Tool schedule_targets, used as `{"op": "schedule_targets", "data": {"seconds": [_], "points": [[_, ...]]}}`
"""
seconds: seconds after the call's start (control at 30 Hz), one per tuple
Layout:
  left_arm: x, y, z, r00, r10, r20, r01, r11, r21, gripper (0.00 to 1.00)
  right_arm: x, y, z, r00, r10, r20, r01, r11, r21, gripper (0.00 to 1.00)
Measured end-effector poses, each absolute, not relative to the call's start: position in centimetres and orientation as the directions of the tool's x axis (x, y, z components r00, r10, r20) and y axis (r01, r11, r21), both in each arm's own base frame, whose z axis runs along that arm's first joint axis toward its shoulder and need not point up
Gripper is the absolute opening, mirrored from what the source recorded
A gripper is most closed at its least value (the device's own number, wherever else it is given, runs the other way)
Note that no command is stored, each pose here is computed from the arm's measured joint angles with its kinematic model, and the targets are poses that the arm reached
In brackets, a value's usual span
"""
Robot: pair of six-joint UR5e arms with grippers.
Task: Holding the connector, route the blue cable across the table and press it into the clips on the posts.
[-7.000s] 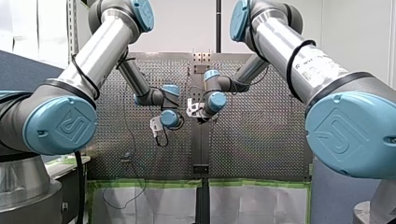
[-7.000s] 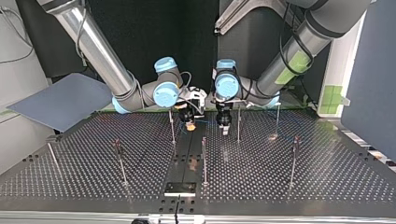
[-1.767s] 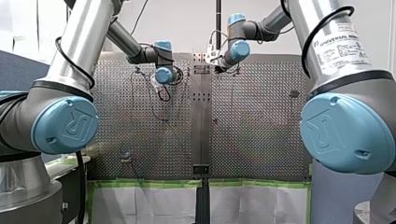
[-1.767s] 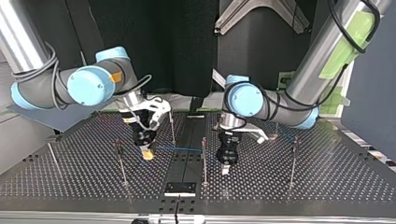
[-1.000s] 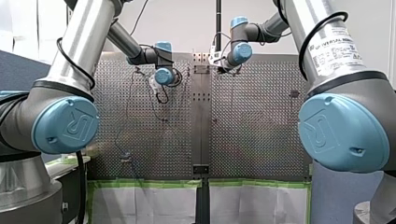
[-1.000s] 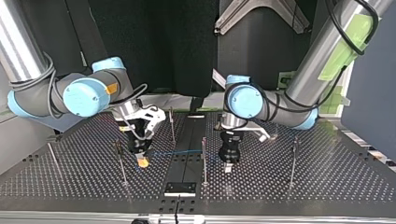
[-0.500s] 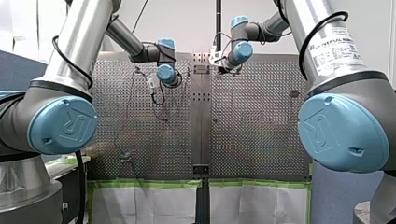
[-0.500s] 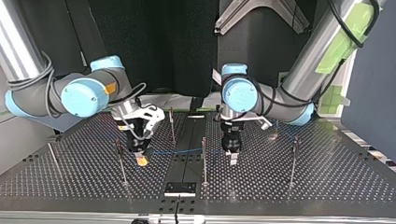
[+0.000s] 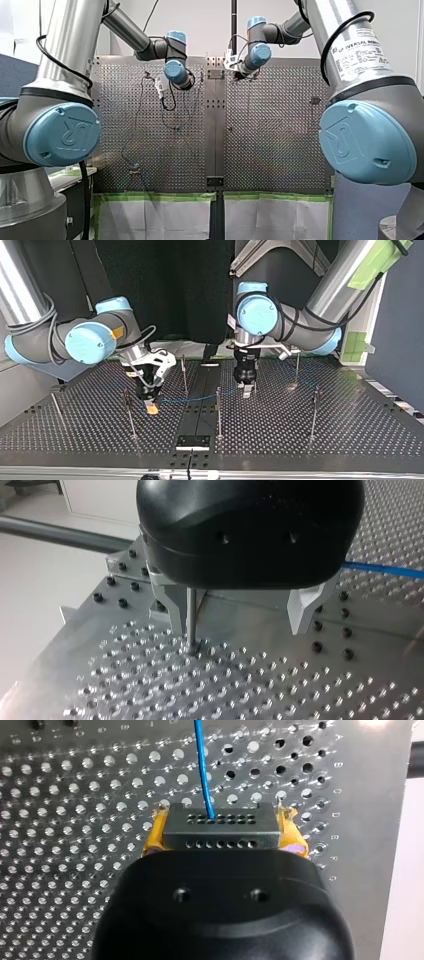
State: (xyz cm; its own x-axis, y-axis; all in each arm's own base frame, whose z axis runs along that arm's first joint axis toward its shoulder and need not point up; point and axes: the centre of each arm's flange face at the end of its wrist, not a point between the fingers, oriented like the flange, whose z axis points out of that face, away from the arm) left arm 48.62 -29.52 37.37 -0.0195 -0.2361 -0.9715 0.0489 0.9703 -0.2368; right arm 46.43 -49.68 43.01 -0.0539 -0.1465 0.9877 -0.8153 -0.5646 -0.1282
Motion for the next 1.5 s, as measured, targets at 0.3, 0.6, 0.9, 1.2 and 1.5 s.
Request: {"op": "schedule_targets", "data": {"seconds": [0.3,0.6,0.9,1.2,1.5], "points": [[44.5,-29.7,37.4,-0.066,-0.233,-0.970,0.059,0.970,-0.236,1.00,46.1,-49.3,43.8,-0.058,-0.136,0.989,-0.816,-0.564,-0.126,0.00],[40.9,-31.5,40.6,-0.016,-0.259,-0.966,0.137,0.956,-0.259,1.00,46.0,-49.2,44.1,-0.060,-0.131,0.990,-0.816,-0.565,-0.124,0.00],[38.4,-34.3,46.3,0.109,-0.332,-0.937,0.183,0.933,-0.309,1.00,46.0,-49.2,44.0,-0.060,-0.132,0.989,-0.816,-0.564,-0.124,0.00],[38.1,-38.1,46.3,0.085,-0.335,-0.938,0.220,0.925,-0.310,1.00,46.0,-49.3,44.0,-0.062,-0.132,0.989,-0.817,-0.563,-0.126,0.00],[39.8,-41.2,45.4,0.048,-0.312,-0.949,0.259,0.921,-0.290,1.00,45.9,-49.3,44.0,-0.063,-0.132,0.989,-0.818,-0.561,-0.126,0.00]]}}
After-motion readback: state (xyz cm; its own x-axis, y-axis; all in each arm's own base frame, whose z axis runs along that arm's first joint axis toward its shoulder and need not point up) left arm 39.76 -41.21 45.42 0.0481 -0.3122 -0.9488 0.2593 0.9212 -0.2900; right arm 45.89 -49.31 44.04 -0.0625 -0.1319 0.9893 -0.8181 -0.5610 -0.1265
